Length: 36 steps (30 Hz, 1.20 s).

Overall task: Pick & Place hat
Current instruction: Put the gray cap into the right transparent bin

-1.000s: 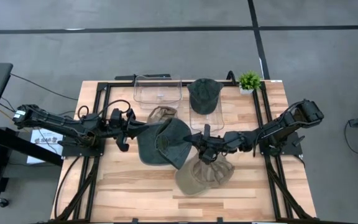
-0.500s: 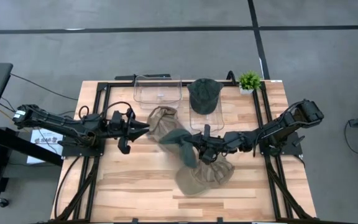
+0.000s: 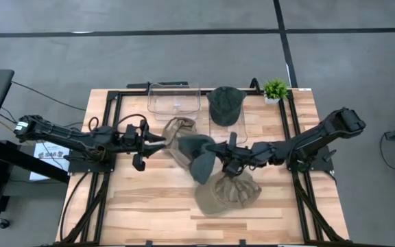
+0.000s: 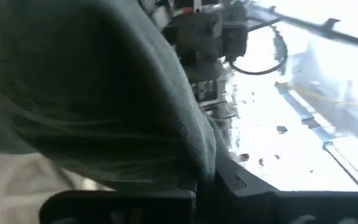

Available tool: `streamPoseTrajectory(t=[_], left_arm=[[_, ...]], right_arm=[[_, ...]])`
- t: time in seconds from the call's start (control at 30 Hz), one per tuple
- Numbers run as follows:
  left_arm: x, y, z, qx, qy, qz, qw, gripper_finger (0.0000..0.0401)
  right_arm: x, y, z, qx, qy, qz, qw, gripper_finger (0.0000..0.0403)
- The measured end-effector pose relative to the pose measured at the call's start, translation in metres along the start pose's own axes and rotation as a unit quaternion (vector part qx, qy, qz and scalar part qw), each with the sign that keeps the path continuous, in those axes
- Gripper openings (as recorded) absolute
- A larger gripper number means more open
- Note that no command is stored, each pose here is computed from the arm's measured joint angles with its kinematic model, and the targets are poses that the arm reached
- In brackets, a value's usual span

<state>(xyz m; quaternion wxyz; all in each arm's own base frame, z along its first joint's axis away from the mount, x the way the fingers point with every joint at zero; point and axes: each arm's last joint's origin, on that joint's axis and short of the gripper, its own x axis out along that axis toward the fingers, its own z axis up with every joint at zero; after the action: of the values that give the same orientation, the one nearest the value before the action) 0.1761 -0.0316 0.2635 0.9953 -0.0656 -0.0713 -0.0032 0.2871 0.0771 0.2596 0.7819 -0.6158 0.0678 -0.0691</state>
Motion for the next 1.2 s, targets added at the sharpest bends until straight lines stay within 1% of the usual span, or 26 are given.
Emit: streamPoseTrajectory(t=[0.13,0.27,0.4,0.53,0.63,0.77,0.9,0.97,1.07,1.1,1.13,1.2], left_arm=[[0.0,0.0,-0.004,0.003,0.017,0.002,1.0,0.0118],[0.002,0.0,-0.009,0.007,0.036,0.004,0.999,0.0118],[0.005,0.0,-0.013,0.009,0.049,0.005,0.999,0.0118],[0.007,0.0,-0.017,0.011,0.059,0.006,0.998,0.0118],[0.009,0.0,-0.02,0.012,0.067,0.007,0.998,0.0117],[0.011,0.0,-0.023,0.012,0.075,0.008,0.997,0.0117],[0.011,0.0,-0.024,0.012,0.076,0.008,0.997,0.0117],[0.011,0.0,-0.024,0.013,0.076,0.008,0.997,0.0117],[0.011,0.0,-0.024,0.012,0.077,0.008,0.997,0.0117],[0.011,0.0,-0.024,0.013,0.077,0.008,0.997,0.0117],[0.011,0.0,-0.024,0.013,0.078,0.008,0.997,0.0117],[0.011,0.0,-0.025,0.013,0.08,0.008,0.997,0.0117]], right_arm=[[-0.005,-0.017,-0.001,0.025,0.02,0.051,0.998,0.0],[-0.009,-0.037,-0.003,0.075,0.06,0.117,0.989,0.0],[-0.014,-0.062,-0.006,0.114,0.115,0.183,0.97,0.0],[-0.018,-0.087,-0.014,0.148,0.181,0.252,0.939,0.0],[-0.02,-0.103,-0.02,0.176,0.225,0.3,0.91,0.0],[-0.017,-0.125,-0.025,0.211,0.278,0.339,0.874,0.0],[-0.013,-0.15,-0.025,0.247,0.303,0.377,0.84,0.0],[-0.01,-0.16,-0.025,0.268,0.317,0.401,0.817,0.0],[-0.004,-0.17,-0.025,0.318,0.335,0.442,0.769,0.0],[0.001,-0.173,-0.026,0.349,0.329,0.446,0.756,0.0],[0.004,-0.175,-0.026,0.386,0.316,0.453,0.739,0.0],[0.005,-0.179,-0.028,0.44,0.287,0.495,0.692,0.0]])
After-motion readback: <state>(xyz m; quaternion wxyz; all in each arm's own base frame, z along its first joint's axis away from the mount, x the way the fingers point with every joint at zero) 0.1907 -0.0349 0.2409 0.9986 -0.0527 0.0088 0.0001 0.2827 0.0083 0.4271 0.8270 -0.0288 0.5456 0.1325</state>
